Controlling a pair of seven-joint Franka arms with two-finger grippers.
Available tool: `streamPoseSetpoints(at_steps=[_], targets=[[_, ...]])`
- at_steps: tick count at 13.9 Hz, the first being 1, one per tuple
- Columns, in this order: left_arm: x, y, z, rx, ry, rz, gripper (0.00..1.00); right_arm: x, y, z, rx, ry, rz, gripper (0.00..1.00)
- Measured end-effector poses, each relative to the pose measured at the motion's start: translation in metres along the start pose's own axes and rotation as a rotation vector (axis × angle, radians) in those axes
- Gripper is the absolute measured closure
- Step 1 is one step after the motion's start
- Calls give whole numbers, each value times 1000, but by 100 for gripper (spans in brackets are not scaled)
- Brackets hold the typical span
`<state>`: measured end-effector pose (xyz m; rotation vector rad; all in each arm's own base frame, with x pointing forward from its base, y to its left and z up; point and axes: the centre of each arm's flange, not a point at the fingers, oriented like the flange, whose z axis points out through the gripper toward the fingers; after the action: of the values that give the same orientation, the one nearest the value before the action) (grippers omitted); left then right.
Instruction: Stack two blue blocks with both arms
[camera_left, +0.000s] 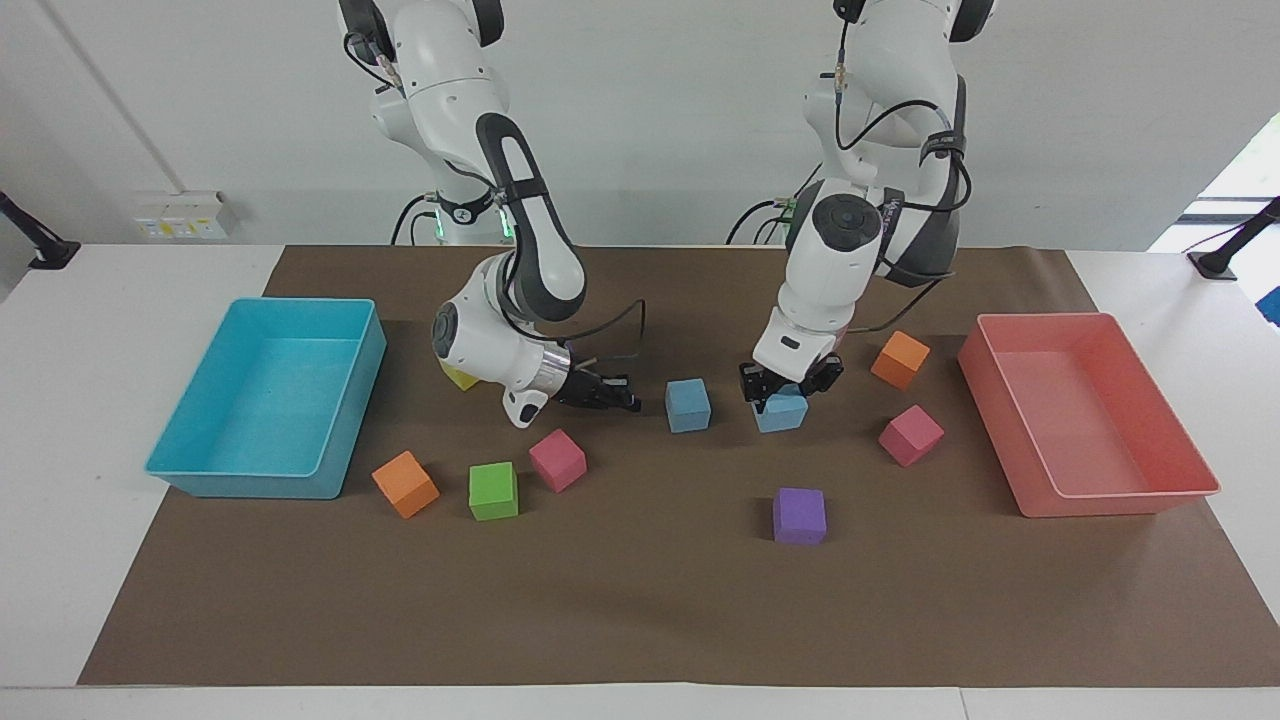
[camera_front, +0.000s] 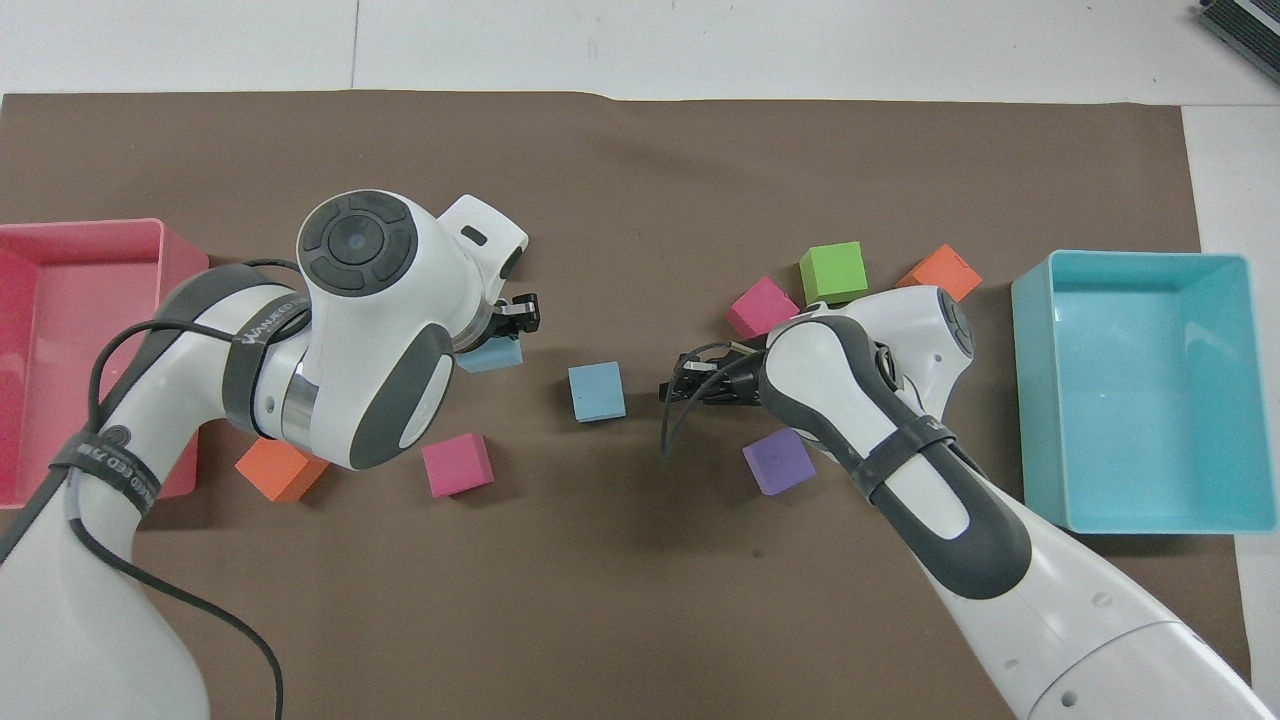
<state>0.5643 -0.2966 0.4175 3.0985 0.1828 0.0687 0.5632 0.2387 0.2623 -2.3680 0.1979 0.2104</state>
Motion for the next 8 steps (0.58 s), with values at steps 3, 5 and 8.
streamPoseSetpoints(at_steps=[3,5,8], targets=[[-14,28,-6,-12,10,-10,43,-2,-2,3,-1,-3,-4,99],[-30,51,-3,-14,6,5,43,-2,-3,4,-2,-5,-7,99],[-45,74,5,-18,8,21,43,-3,-5,5,22,-1,13,99]])
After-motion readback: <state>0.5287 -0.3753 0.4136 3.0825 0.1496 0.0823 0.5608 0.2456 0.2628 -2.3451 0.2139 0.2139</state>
